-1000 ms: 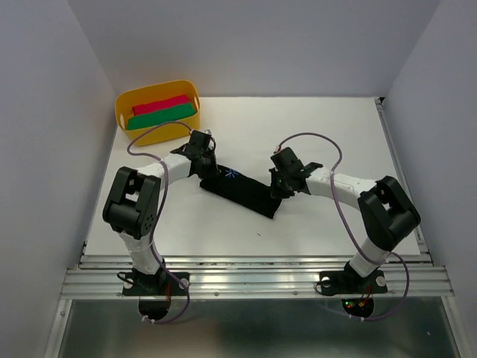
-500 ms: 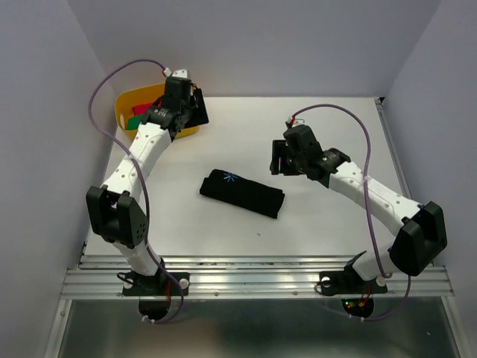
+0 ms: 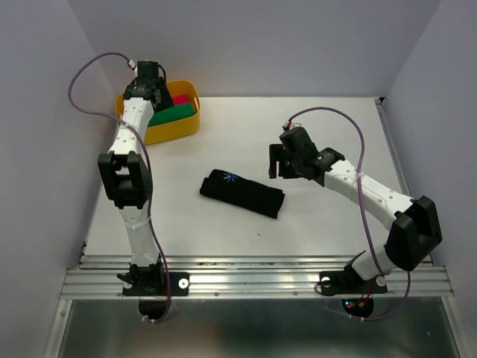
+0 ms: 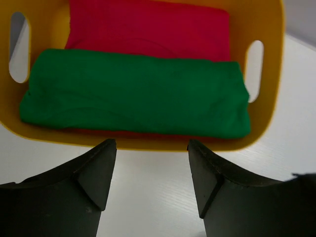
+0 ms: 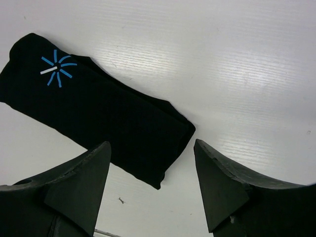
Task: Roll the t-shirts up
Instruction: Move the bin to the center of the board.
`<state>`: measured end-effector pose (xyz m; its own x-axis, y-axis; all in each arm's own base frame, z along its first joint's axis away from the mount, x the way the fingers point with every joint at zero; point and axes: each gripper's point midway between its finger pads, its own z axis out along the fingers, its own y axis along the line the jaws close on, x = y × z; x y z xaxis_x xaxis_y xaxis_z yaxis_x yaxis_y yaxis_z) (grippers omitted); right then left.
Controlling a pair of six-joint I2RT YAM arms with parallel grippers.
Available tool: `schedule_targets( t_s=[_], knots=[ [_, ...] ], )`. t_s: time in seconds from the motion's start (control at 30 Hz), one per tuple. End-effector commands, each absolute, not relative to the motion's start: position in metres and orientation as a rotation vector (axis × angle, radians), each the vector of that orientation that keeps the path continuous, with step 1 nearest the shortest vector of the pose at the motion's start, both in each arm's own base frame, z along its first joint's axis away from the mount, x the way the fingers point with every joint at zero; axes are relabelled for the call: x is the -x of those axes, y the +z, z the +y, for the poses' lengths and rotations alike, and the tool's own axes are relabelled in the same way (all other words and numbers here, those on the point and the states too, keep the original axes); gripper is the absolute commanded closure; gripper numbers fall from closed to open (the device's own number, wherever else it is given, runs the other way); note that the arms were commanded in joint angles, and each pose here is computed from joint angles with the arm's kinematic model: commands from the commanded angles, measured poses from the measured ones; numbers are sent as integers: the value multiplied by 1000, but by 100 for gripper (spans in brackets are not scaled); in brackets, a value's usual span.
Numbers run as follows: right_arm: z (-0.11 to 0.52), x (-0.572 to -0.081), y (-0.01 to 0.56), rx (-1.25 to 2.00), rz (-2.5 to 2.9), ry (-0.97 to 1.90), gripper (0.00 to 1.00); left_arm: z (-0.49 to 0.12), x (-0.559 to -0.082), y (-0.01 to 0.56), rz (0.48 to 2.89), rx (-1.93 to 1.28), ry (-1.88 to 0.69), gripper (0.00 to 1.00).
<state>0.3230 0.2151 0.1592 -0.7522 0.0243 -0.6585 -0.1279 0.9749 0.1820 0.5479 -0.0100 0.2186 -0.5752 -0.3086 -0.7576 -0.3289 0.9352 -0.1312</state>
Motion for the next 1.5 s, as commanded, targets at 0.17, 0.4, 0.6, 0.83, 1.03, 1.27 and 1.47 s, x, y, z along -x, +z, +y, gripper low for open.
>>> schedule_targets(
  t_s=[0.17,0.4,0.6,0.83,1.03,1.27,1.47],
  knots=[
    [223,-328,156,97,2406,295,26,32,-577,183,2265,512,59,32],
    [224,-328,153,104,2413,296,25,13,-559,148,2378,468,-28,37],
    [224,-330,155,101,2409,293,25,-4,-520,153,2418,420,-99,40],
    [222,-326,152,93,2415,298,25,-36,-489,150,2495,325,-148,40],
    [220,-322,152,88,2414,305,25,-42,-475,168,2492,263,-153,40],
    [226,-318,144,99,2440,335,25,-63,-476,196,2422,188,-179,39],
    [223,-315,145,88,2437,340,24,-64,-504,190,2368,233,-109,40]
  ],
)
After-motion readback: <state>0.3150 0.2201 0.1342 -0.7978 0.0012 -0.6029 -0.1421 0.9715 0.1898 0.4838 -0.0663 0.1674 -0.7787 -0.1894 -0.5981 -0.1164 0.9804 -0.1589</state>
